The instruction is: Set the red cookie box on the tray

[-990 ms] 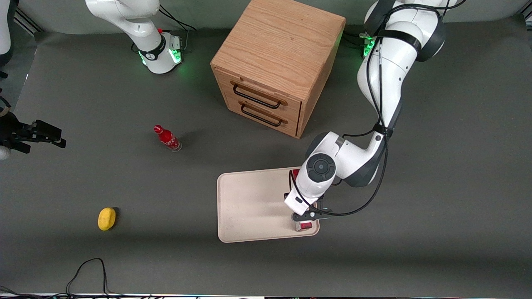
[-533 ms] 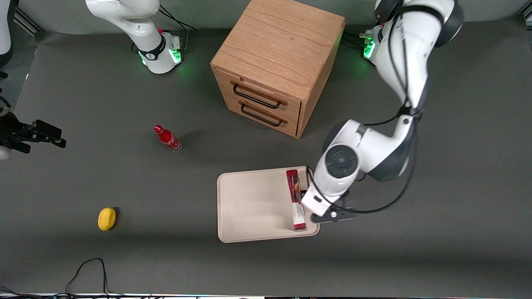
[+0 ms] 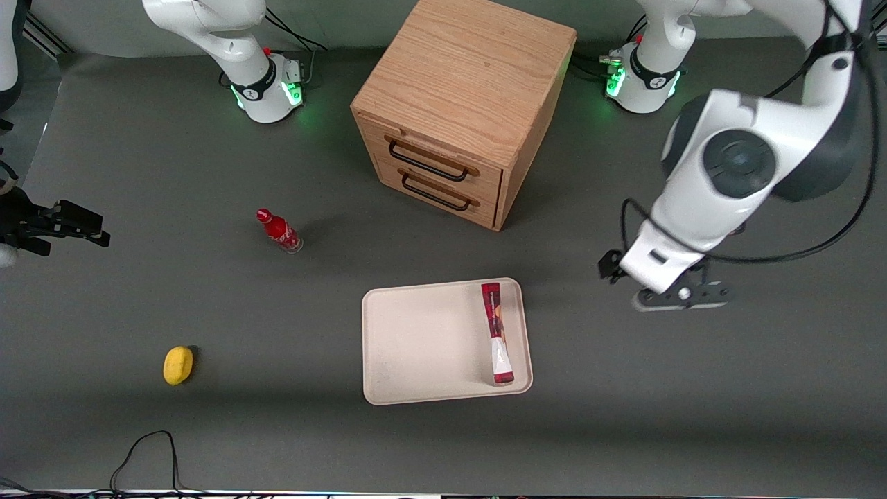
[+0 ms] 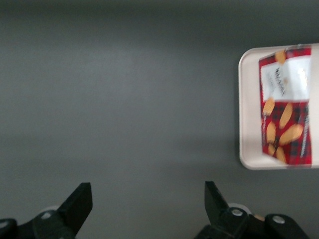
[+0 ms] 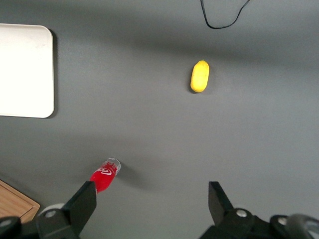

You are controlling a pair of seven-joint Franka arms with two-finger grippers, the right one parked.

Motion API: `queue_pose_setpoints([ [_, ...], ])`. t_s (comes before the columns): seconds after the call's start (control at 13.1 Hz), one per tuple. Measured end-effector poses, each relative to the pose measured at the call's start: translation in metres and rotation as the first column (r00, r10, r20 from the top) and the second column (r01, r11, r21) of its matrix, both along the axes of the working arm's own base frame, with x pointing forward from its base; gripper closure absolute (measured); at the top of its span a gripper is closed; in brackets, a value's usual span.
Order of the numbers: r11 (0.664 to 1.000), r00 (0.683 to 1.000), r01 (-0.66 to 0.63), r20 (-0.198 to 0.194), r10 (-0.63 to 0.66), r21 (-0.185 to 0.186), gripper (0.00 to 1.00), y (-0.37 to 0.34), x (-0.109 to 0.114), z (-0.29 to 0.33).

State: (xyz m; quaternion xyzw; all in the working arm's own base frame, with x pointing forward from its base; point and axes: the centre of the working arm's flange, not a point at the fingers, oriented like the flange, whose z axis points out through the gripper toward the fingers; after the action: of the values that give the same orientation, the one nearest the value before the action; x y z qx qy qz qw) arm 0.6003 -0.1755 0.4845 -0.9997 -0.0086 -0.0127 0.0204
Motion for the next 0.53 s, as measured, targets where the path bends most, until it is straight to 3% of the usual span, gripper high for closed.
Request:
queue_pose_setpoints([
  [0.3,1.0,0.999,0.02,-0.045,-0.021,-0.022,0.0,0.135,-0.034,0.02],
  [0.53,1.0,0.995,-0.017,-0.097,0.017,0.0,0.0,0.169,-0.046,0.043],
])
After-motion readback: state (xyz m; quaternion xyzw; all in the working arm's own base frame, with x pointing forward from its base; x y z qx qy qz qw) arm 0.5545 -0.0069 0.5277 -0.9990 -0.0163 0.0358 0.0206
